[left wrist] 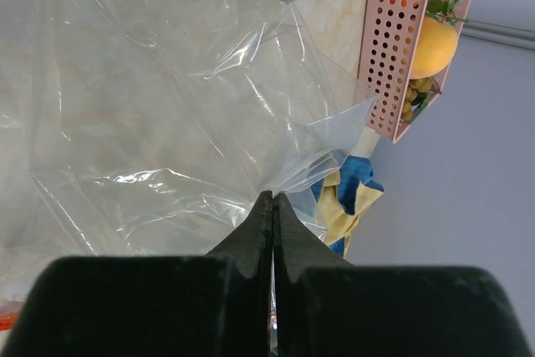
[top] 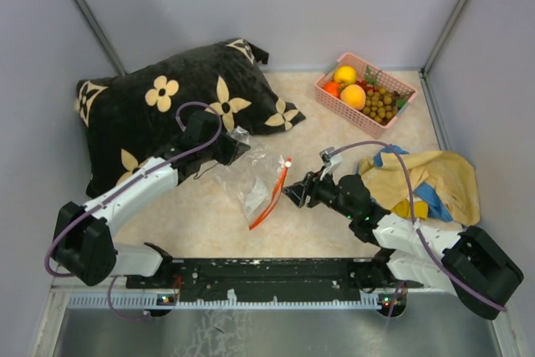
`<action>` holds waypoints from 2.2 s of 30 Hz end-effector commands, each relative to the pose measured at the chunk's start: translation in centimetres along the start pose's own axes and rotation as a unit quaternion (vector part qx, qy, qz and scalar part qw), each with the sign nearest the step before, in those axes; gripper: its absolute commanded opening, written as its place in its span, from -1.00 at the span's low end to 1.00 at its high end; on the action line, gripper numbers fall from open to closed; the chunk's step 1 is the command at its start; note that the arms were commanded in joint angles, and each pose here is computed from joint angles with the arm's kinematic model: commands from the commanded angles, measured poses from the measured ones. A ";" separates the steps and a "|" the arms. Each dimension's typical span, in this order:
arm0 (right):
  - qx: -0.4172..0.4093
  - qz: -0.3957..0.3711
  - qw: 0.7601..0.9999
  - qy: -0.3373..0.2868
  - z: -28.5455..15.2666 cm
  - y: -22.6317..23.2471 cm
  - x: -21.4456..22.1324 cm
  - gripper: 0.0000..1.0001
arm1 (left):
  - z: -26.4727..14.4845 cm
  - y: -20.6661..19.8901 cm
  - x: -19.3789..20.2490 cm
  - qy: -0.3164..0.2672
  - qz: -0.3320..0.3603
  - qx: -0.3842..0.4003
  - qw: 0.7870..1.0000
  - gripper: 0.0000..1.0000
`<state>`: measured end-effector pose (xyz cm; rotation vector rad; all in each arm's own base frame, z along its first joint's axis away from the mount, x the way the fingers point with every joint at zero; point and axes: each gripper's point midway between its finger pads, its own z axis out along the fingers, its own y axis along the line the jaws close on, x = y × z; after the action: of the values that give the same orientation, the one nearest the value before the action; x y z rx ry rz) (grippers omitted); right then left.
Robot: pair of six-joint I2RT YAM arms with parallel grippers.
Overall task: Place the food in the zip-top bag and seal the zipper
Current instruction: Open the zipper of the food storage bag at the center of the board.
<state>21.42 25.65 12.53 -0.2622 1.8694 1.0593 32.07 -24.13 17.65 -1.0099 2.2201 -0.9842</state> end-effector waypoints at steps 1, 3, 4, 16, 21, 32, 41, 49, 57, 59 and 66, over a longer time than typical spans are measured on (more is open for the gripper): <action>-0.021 -0.019 1.000 -0.011 0.2 1.1 -0.6 0.08 | 0.3 -0.4 -0.4 -0.006 -0.009 0.005 1.000 -1.00; -0.023 -0.022 0.999 -0.013 0.5 1.3 -0.8 0.08 | 0.3 -0.4 -0.3 -0.003 -0.010 0.004 1.000 -1.00; -0.023 -0.022 0.999 -0.013 0.7 1.3 -0.8 0.08 | 0.3 -0.3 -0.3 -0.003 -0.010 0.004 1.000 -1.00; -0.054 -0.024 0.998 -0.032 3.4 3.0 -2.6 -0.01 | 0.4 0.1 0.1 0.005 -0.015 0.001 1.000 -1.00; -0.054 -0.024 0.998 -0.033 4.1 3.0 -2.7 -0.28 | 0.2 0.3 0.1 0.004 -0.017 0.000 1.000 -1.00; -0.004 -0.040 0.999 -0.032 2.8 1.8 -3.4 -1.00 | -0.4 1.3 -0.5 -0.010 0.038 -0.009 0.999 -0.56; 0.041 -0.037 0.998 -0.013 1.7 1.9 -5.1 -1.00 | -2.0 -0.4 -0.6 0.006 0.228 0.032 0.973 -0.07; 0.088 -0.021 0.995 0.028 1.6 1.6 -5.8 -1.00 | -4.4 -0.2 -1.9 -0.020 0.341 0.026 0.940 0.18; 0.129 -0.030 0.990 0.054 1.2 2.1 -8.5 -1.00 | -6.6 -1.2 -2.2 -0.053 0.431 -0.001 0.901 0.27; 0.140 -0.027 0.988 0.064 1.1 1.8 -9.0 -1.00 | -7.2 -2.0 -1.6 -0.061 0.450 0.007 0.891 0.28; 0.133 -0.007 0.989 0.071 1.5 2.9 -11.0 -1.00 | -8.5 -5.7 2.8 -0.059 0.498 0.081 0.861 0.37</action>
<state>26.24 25.47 20.76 -0.1998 2.1088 0.7633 27.43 -23.92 23.93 0.1288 2.1716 -0.5450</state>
